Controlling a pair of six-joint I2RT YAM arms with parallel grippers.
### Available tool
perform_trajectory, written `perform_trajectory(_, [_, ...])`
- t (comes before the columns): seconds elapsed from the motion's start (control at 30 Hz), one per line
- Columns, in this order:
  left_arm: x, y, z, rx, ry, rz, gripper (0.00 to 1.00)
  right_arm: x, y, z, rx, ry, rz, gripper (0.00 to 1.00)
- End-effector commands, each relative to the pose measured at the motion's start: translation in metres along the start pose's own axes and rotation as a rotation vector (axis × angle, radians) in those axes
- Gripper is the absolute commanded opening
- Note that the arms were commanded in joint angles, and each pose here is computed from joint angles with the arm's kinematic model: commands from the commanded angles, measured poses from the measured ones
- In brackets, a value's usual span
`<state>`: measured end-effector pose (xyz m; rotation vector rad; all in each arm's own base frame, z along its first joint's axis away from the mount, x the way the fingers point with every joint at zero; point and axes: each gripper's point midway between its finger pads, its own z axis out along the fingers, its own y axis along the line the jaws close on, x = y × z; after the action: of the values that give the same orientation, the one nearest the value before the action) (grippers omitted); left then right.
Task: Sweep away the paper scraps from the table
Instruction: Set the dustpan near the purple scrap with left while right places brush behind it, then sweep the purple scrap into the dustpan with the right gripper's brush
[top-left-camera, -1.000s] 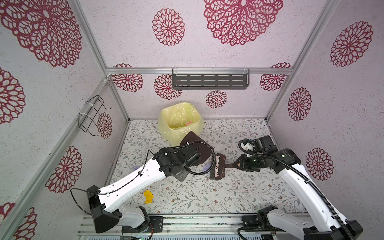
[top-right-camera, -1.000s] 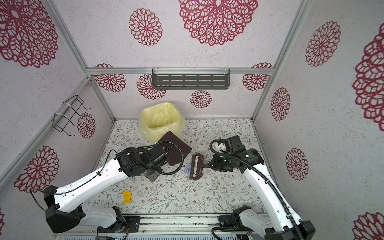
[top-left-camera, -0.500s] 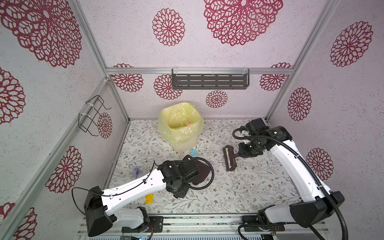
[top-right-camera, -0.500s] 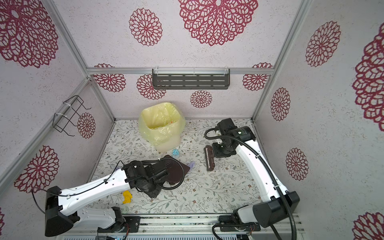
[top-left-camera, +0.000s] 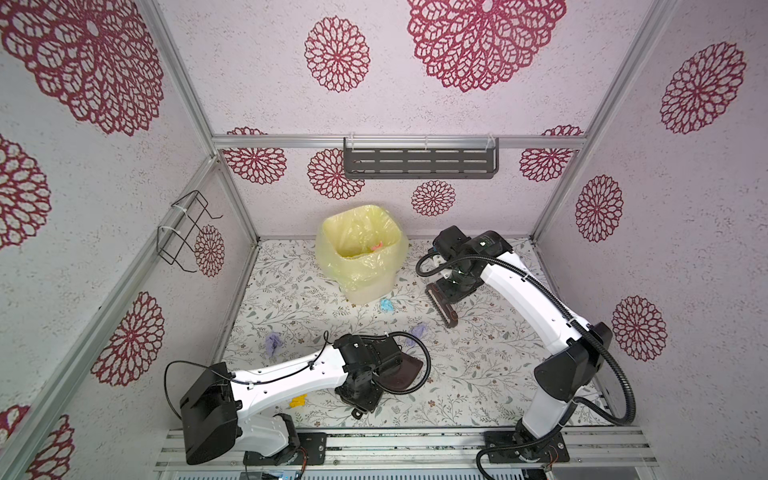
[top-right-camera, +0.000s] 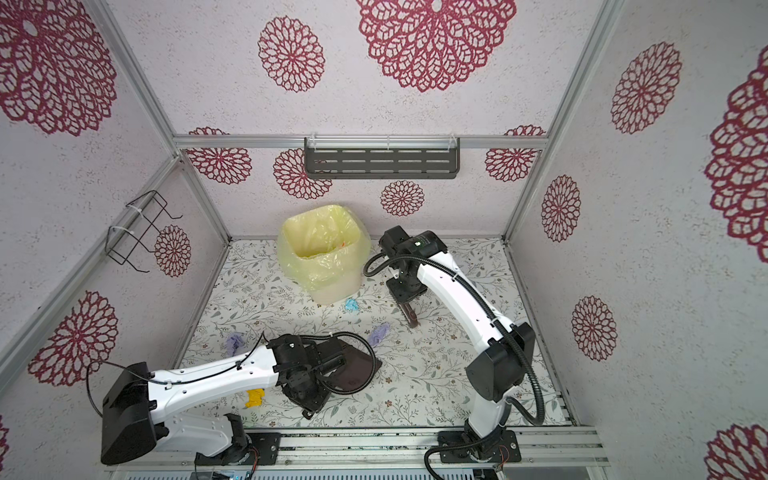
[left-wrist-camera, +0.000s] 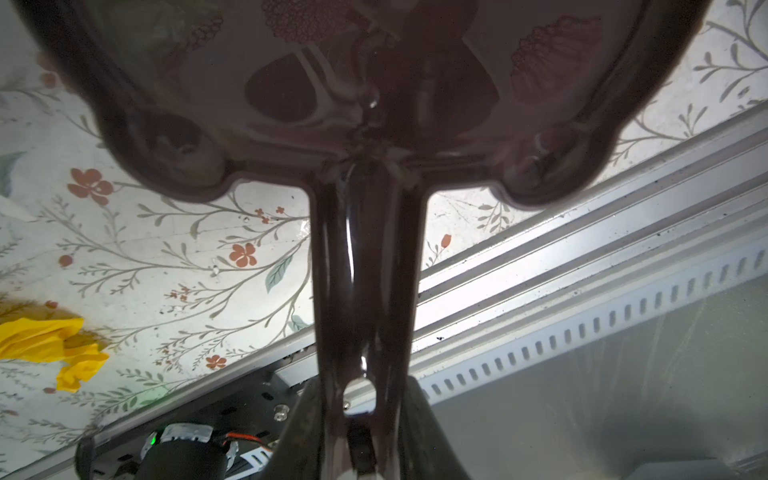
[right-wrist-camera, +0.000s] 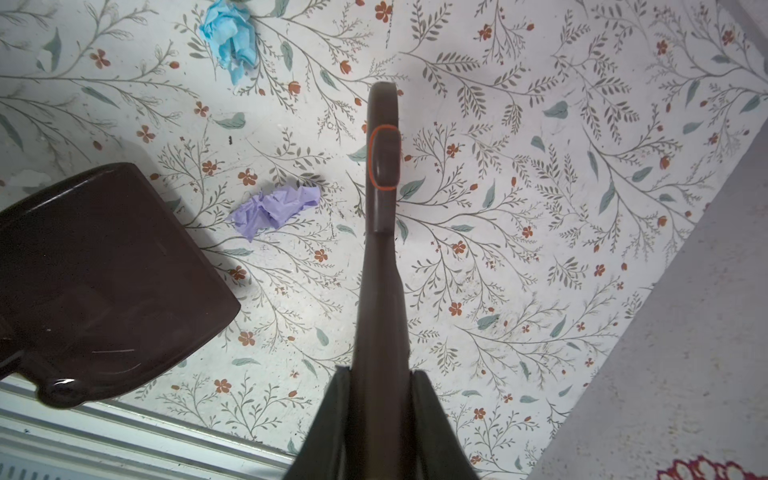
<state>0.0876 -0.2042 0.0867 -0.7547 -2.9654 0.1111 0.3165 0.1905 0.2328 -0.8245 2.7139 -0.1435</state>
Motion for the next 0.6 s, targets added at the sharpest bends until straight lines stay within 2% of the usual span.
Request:
perform_trajectory(0.0, [-0.011, -0.012, 0.003, 0.035, -0.033, 0.039, 0.0, -0.003, -0.005, -0.017, 0.097, -0.022, -0.065, 0.0])
perform_trajectory(0.23, [-0.016, -0.011, 0.013, 0.019, -0.018, 0.061, 0.0, 0.0, 0.009, -0.007, 0.16, 0.02, -0.16, 0.0])
perform_trajectory(0.57, [-0.02, -0.006, 0.025, -0.002, 0.005, 0.07, 0.0, 0.01, 0.038, 0.008, 0.108, 0.076, -0.244, 0.0])
